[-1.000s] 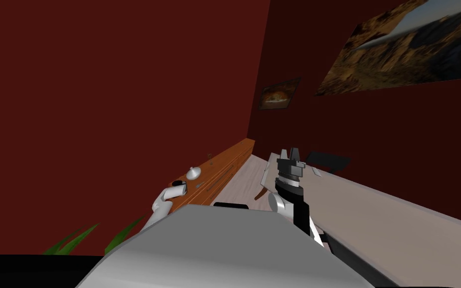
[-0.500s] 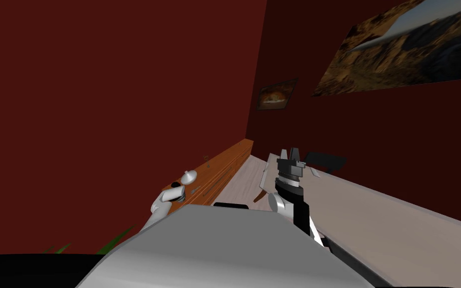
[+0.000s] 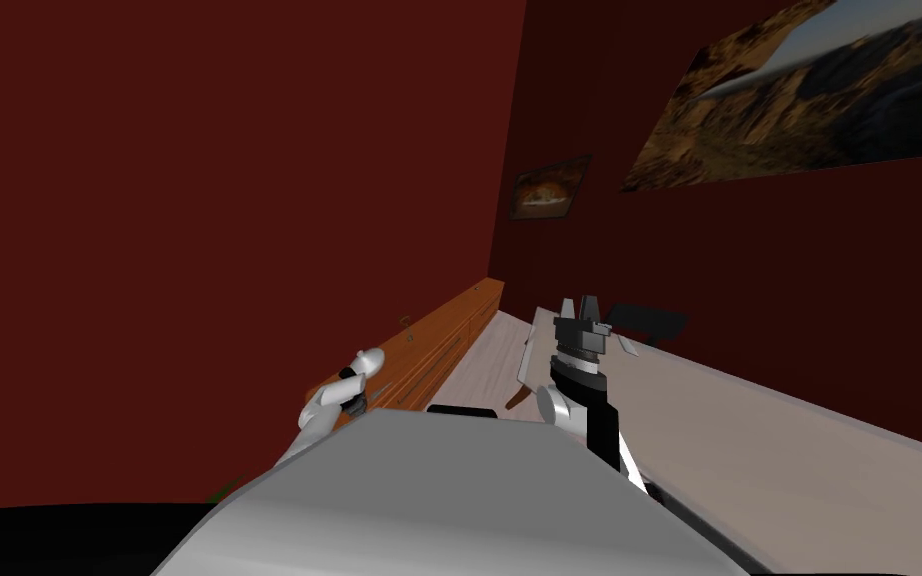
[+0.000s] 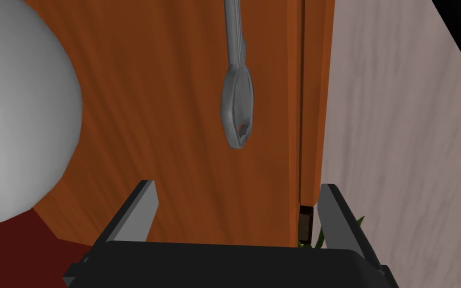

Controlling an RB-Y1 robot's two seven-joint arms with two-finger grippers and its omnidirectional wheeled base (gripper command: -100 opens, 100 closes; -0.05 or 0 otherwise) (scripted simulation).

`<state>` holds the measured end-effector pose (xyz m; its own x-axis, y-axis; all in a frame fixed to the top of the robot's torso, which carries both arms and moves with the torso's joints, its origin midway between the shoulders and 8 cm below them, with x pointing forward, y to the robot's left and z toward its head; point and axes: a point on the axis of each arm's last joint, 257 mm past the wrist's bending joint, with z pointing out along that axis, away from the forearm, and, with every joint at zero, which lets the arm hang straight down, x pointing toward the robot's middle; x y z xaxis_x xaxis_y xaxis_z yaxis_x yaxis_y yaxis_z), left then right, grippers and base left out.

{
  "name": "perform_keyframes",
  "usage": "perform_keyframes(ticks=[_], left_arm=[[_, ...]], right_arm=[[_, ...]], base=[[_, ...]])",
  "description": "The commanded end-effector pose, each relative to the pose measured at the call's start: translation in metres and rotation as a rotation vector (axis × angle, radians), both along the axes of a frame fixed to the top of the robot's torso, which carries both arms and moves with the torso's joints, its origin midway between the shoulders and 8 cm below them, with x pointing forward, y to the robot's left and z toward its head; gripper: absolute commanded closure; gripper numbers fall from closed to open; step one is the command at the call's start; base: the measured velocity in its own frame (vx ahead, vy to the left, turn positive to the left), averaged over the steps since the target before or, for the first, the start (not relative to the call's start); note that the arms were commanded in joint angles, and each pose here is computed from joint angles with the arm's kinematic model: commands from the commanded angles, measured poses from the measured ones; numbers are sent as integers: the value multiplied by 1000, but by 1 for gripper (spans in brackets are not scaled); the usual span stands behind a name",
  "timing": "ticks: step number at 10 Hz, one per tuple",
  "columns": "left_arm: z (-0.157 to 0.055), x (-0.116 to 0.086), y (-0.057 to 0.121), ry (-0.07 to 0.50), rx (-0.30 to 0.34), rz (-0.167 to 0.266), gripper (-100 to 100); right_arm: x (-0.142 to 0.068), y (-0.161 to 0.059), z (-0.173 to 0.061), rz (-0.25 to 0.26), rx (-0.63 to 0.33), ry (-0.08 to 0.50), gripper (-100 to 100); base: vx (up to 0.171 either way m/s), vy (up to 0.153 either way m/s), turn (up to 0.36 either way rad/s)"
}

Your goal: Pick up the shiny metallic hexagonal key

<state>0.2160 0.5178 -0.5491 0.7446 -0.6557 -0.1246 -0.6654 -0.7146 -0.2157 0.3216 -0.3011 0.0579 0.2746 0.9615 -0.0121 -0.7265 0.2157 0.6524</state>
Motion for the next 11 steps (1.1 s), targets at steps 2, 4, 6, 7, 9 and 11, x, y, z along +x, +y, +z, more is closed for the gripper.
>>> perform_keyframes(ticks=[2,4,6,7,9,11], left_arm=[[-6,-20,-9,61,-44,48,-100],[-9,-31,-12,90,-67,74,-100],[-13,-47,-17,140,-105,118,-100],[-14,-54,-19,159,-120,135,-100],[-16,-65,-22,193,-146,166,-100],[-16,-62,-22,183,-139,157,0]], right_arm=[[0,0,0,0,0,0,0],[0,0,0,0,0,0,0],[0,0,0,0,0,0,0],[0,0,0,0,0,0,0],[0,0,0,0,0,0,0],[0,0,0,0,0,0,0]], base=[[99,-22,-47],[68,-29,-37],[125,-27,-65],[138,-6,-51],[104,14,-49],[26,6,-5]])
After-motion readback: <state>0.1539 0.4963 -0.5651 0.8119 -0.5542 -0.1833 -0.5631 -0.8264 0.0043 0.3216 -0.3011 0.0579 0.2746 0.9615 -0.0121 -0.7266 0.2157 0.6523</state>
